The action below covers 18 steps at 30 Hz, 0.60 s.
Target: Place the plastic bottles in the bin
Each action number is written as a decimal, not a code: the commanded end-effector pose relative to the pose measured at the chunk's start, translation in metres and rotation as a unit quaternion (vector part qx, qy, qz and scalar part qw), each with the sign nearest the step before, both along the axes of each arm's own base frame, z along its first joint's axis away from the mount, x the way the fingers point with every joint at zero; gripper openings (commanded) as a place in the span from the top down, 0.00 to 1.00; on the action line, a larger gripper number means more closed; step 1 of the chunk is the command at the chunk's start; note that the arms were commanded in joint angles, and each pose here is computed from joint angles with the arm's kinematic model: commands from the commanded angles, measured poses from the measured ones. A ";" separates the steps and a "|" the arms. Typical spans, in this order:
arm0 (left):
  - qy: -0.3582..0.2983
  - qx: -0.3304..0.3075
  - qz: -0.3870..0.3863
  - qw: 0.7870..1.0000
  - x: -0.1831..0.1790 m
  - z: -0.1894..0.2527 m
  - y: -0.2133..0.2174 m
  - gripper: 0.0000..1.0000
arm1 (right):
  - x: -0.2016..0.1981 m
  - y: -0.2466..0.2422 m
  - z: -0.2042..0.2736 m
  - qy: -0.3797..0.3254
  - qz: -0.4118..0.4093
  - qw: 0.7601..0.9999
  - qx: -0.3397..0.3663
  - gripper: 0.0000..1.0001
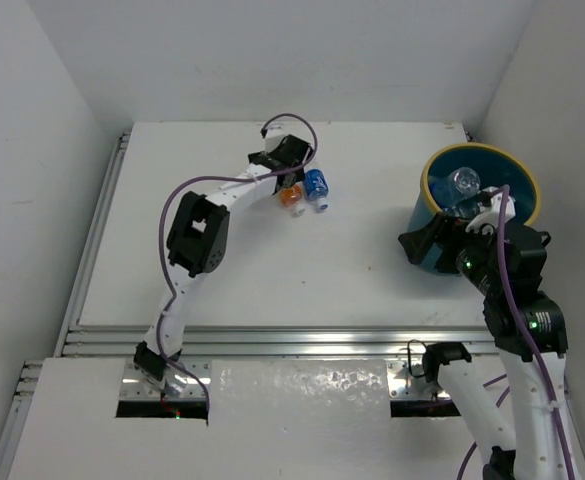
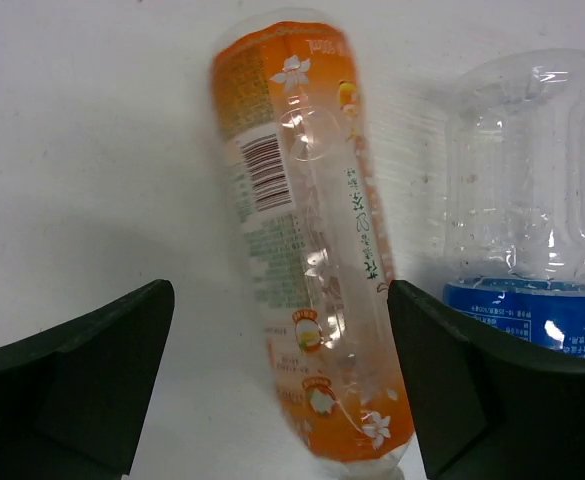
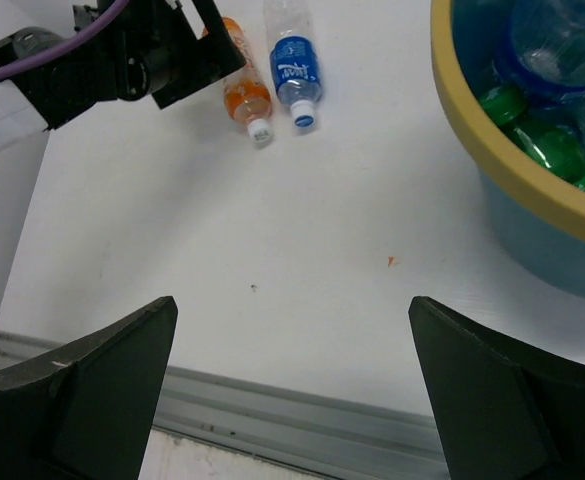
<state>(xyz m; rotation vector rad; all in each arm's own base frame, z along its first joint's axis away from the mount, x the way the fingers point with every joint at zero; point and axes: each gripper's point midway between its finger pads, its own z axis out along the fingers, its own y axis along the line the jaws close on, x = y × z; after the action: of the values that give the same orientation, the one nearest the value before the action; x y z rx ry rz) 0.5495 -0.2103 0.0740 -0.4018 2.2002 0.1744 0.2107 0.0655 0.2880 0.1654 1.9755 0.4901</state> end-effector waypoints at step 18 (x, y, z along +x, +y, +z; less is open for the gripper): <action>0.084 -0.043 -0.053 0.994 -0.086 -0.049 0.061 0.96 | 0.002 0.052 0.004 -0.005 0.134 0.987 0.084 0.01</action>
<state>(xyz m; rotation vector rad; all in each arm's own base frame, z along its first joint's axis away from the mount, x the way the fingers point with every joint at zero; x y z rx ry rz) 0.5000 -0.1556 0.0342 -0.3615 2.3258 0.0718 0.2088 0.0945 0.2893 0.0785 1.9689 0.6764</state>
